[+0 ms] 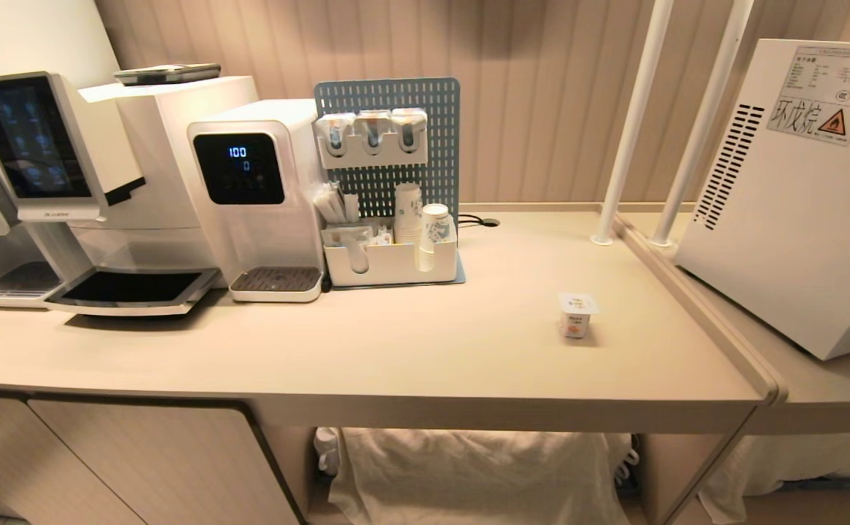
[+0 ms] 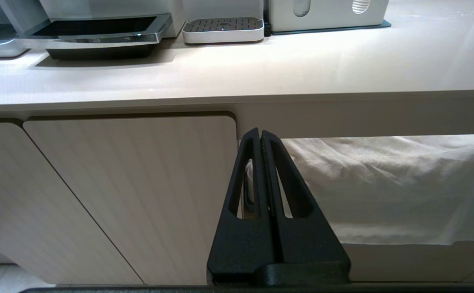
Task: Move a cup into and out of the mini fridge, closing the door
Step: Put the yoghurt in the freezer
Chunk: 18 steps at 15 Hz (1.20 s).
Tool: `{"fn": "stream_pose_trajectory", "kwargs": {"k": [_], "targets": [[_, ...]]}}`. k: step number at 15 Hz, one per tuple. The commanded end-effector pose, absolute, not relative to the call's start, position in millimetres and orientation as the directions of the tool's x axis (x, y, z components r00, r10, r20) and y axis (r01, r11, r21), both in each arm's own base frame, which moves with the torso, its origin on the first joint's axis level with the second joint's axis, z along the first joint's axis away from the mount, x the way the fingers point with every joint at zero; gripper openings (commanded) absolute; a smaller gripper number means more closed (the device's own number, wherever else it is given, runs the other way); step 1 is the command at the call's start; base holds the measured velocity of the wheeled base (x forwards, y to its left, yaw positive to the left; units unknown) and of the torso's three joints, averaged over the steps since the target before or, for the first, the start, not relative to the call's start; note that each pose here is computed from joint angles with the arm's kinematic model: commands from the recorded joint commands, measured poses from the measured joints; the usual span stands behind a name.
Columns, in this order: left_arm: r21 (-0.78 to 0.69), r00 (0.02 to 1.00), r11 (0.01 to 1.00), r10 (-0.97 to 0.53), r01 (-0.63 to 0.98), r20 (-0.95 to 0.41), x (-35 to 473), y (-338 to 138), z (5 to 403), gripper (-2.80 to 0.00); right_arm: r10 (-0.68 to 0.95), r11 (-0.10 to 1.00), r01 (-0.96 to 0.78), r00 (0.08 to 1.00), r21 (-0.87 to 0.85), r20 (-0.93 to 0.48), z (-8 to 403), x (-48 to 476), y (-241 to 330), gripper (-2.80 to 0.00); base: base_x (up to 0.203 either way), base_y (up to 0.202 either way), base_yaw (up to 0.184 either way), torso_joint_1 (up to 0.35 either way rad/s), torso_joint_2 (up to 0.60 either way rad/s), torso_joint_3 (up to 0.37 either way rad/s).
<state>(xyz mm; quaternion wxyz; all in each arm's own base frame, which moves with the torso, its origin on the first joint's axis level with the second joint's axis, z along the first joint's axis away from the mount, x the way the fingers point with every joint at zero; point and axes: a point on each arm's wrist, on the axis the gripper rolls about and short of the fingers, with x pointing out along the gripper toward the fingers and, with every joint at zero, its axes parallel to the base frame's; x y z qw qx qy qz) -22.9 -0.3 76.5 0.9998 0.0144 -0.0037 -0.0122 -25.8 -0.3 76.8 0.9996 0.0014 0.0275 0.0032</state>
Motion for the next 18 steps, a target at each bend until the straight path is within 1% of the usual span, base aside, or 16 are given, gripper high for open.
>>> {"fn": "stream_pose_trajectory", "kwargs": {"k": [1,3,4,5,6,7,8,9,11,13,14,15,16,17,18], "targets": [[0.029,1.000,0.999,-0.025,0.024,0.006,-22.8,-0.3,76.6,-2.80,0.007,1.000,-0.007,0.998,0.003,-0.055,76.8,-25.8,-0.3,-2.80,0.000,0.000,0.000,0.000,0.00,0.000],[0.021,1.000,0.999,-0.025,0.024,0.006,-22.8,-0.3,76.6,-2.80,0.008,1.000,-0.008,1.000,0.010,-0.012,86.7,-28.6,-0.3,-2.80,0.000,0.000,0.000,0.000,0.00,0.000],[0.019,1.000,1.000,-0.025,0.024,0.006,-22.8,-0.3,76.6,-2.80,0.011,1.000,-0.012,0.999,0.022,0.045,105.0,-34.7,-0.3,-2.80,0.000,0.000,0.000,0.000,0.00,0.000],[0.019,1.000,1.000,-0.023,0.023,0.006,-22.8,-0.2,76.6,-2.80,0.014,0.999,-0.017,0.993,0.031,0.115,133.0,-44.5,-0.3,-2.80,0.000,0.000,0.000,0.000,0.00,0.000],[0.018,1.000,1.000,-0.025,0.024,0.006,-22.8,-0.3,76.6,-2.80,0.015,0.999,-0.023,0.980,0.039,0.200,172.4,-58.2,-0.4,-2.80,0.000,0.000,0.000,0.000,0.00,0.000],[0.015,1.000,1.000,-0.023,0.023,0.005,-22.7,-0.2,76.1,-2.80,0.017,0.998,-0.031,0.968,0.051,0.249,211.9,-65.9,-0.6,-2.80,0.000,0.000,0.000,0.000,0.00,0.000],[0.011,1.000,1.000,-0.025,0.024,0.005,-22.7,-0.2,76.2,-2.80,0.020,0.997,-0.037,0.972,0.069,0.232,240.8,-58.3,-0.5,-2.80,0.000,0.000,0.000,0.000,0.00,0.000],[0.008,1.000,1.000,-0.025,0.024,0.008,-22.8,-0.2,76.7,-2.80,0.026,0.995,-0.040,0.989,0.096,0.145,263.3,-32.4,-0.2,-2.80,0.000,0.000,0.000,0.000,0.00,0.000],[0.008,1.000,1.000,-0.023,0.023,0.008,-22.8,-0.2,76.7,-2.80,0.088,0.986,-0.076,0.993,0.147,-0.075,284.6,35.5,2.3,-2.80,0.000,0.000,0.000,0.000,0.00,0.000],[0.008,1.000,1.000,-0.023,0.023,0.008,-22.8,-0.2,76.7,-2.80,0.238,0.960,-0.189,0.938,0.205,-0.251,279.5,99.4,5.5,-2.80,0.000,0.000,0.000,0.000,0.00,0.000],[0.006,1.000,1.000,-0.023,0.023,0.008,-22.8,-0.2,76.7,-2.80,0.359,0.926,-0.293,0.881,0.240,-0.309,268.6,132.1,4.8,-2.80,0.000,0.000,0.000,0.000,0.00,0.000],[0.006,1.000,1.000,-0.023,0.023,0.008,-22.8,-0.2,76.7,-2.80,0.476,0.876,-0.402,0.812,0.268,-0.338,253.0,162.3,0.6,-2.80,0.000,0.000,0.000,0.000,0.00,0.000],[0.007,1.000,1.000,-0.024,0.024,0.009,-22.8,-0.3,76.9,-2.80,0.559,0.828,-0.484,0.750,0.283,-0.353,234.3,189.8,-5.7,-2.80,0.000,0.000,0.000,0.000,0.00,0.000],[0.008,1.000,1.000,-0.025,0.024,0.009,-22.8,-0.3,76.9,-2.80,0.607,0.795,-0.539,0.703,0.279,-0.371,209.6,218.0,-13.5,-2.80,0.000,0.000,0.000,0.000,0.00,0.000],[0.010,1.000,1.000,-0.025,0.024,0.009,-22.8,-0.3,76.9,-2.80,0.620,0.783,-0.562,0.679,0.266,-0.392,184.2,241.7,-20.8,-2.80,0.000,0.000,0.000,0.000,0.00,0.000]]}}
